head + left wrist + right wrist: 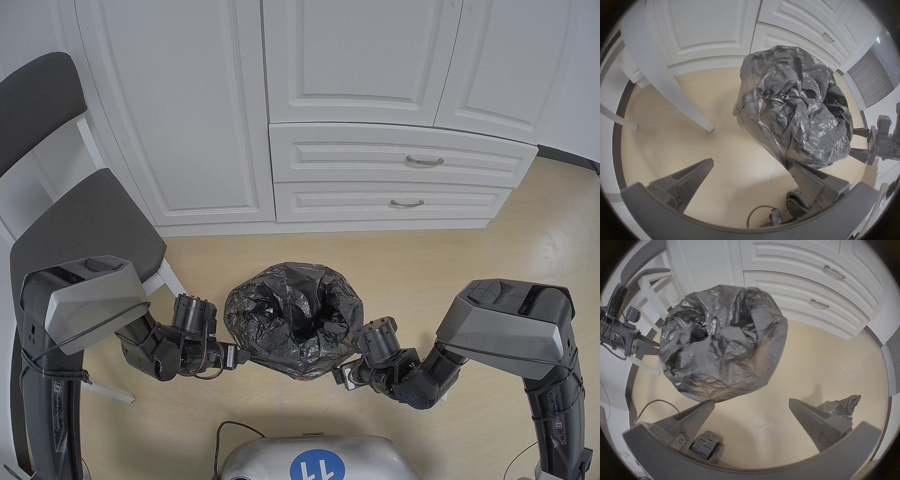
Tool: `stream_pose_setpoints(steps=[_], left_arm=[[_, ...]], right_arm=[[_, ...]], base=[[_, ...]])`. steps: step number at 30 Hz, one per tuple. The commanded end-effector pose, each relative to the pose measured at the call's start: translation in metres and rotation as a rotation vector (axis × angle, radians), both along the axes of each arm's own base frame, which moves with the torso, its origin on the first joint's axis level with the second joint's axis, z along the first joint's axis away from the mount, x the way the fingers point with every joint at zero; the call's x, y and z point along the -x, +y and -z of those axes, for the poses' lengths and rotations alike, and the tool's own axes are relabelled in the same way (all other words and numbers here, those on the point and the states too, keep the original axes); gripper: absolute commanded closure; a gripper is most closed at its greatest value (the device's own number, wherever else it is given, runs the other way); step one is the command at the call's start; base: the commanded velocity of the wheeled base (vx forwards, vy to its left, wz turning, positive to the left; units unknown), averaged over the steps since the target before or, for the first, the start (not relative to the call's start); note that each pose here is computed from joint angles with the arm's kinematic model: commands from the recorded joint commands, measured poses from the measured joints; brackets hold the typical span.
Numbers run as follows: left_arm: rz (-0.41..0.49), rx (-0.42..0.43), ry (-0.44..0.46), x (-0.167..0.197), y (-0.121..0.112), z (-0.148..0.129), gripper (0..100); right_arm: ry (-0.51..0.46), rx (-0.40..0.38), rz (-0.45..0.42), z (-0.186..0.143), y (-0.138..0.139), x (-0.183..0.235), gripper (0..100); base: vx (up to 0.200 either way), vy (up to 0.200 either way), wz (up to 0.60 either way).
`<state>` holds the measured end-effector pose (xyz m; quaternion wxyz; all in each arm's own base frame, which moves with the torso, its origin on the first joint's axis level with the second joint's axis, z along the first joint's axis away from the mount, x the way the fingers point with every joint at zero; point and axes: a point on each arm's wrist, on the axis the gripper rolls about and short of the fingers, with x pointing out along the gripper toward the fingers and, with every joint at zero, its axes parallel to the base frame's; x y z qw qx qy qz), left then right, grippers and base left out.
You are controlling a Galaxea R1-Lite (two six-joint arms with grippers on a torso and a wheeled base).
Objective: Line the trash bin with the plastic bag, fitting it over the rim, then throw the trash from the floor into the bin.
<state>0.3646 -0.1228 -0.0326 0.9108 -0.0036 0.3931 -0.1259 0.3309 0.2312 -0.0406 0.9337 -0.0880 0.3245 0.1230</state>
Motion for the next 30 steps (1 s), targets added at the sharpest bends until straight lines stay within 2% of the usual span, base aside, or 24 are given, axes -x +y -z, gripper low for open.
stream_pose_setpoints(steps=[1, 6, 10, 16, 18, 23, 27, 29, 30], left_arm=[[-0.030, 0.012, 0.013, -0.009, 0.002, 0.013, 0], [-0.068, 0.028, 0.005, -0.014, 0.002, 0.015, 0], [-0.062, 0.032, 0.010, -0.009, 0.006, 0.008, 0], [0.024, 0.093, -0.020, 0.009, 0.023, -0.037, 0], [0.016, 0.088, -0.044, 0.007, 0.033, -0.044, 0], [-0.025, 0.096, -0.065, -0.003, 0.048, -0.043, 0], [-0.065, 0.100, -0.049, -0.023, 0.050, -0.017, 0], [-0.113, 0.154, -0.068, -0.032, 0.047, -0.014, 0], [-0.113, 0.154, -0.068, -0.032, 0.047, -0.014, 0]], right_arm=[[0.010, 0.005, 0.022, 0.011, -0.004, -0.008, 0], [0.006, 0.001, 0.041, 0.013, -0.008, -0.014, 0], [0.005, 0.001, 0.045, 0.004, -0.013, -0.011, 0], [-0.025, -0.042, 0.016, -0.034, -0.021, 0.001, 0], [-0.040, -0.054, 0.021, -0.042, -0.024, 0.000, 0], [-0.060, -0.067, 0.060, -0.048, -0.036, -0.012, 0], [-0.083, -0.082, 0.090, -0.049, -0.042, -0.025, 0], [-0.094, -0.091, 0.106, -0.052, -0.045, -0.030, 0], [-0.094, -0.091, 0.106, -0.052, -0.045, -0.030, 0]], base=[[0.000, 0.000, 0.00], [0.000, 0.000, 0.00], [0.000, 0.000, 0.00], [0.000, 0.000, 0.00], [0.000, 0.000, 0.00], [0.000, 0.000, 0.00], [0.000, 0.000, 0.00], [0.000, 0.000, 0.00], [0.000, 0.000, 0.00]])
